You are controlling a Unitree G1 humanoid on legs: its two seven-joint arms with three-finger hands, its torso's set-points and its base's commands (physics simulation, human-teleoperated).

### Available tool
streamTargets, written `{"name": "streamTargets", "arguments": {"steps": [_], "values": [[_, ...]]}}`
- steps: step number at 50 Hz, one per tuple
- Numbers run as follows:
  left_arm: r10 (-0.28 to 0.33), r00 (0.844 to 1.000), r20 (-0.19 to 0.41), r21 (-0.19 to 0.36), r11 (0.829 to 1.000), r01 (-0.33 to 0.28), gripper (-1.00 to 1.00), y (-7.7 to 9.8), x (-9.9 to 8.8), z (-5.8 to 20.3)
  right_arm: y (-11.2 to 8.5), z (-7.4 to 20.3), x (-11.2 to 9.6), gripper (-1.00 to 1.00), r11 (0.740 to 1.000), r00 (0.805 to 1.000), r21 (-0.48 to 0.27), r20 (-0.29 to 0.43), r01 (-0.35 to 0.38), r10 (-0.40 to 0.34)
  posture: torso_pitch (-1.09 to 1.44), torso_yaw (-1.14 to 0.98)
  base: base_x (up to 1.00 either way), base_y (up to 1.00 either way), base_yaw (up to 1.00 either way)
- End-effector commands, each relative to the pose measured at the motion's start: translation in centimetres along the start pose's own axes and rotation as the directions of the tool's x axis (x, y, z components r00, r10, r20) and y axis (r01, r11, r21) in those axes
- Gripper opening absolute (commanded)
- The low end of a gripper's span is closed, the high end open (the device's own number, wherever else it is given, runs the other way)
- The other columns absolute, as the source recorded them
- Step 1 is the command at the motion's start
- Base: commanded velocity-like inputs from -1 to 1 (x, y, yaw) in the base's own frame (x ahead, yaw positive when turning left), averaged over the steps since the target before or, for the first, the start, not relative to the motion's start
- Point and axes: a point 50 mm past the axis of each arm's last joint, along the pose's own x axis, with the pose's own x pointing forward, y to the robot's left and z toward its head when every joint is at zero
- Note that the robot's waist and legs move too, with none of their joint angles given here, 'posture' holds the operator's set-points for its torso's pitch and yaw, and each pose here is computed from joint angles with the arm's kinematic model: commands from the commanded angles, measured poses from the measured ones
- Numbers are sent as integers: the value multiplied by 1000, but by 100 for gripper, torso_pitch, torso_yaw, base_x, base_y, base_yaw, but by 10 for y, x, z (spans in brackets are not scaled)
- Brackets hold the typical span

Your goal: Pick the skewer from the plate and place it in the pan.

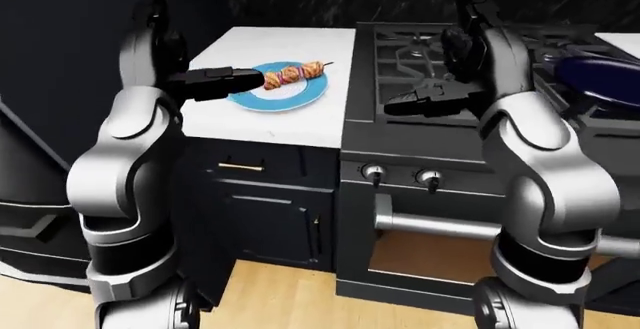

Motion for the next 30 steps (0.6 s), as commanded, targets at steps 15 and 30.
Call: {"name": "streamTargets", "arguments": {"steps": [15,30], "values": [[-27,993,116,-11,1000,28,100,-5,-4,25,-6,22,-4,100,999,993,-4,114,39,-39,0,0,8,2,0],[-28,993,116,-11,1000,29,100,-5,-4,25,-6,22,-3,100,999,993,-5,112,40,-39,0,0,20,0,0]]}}
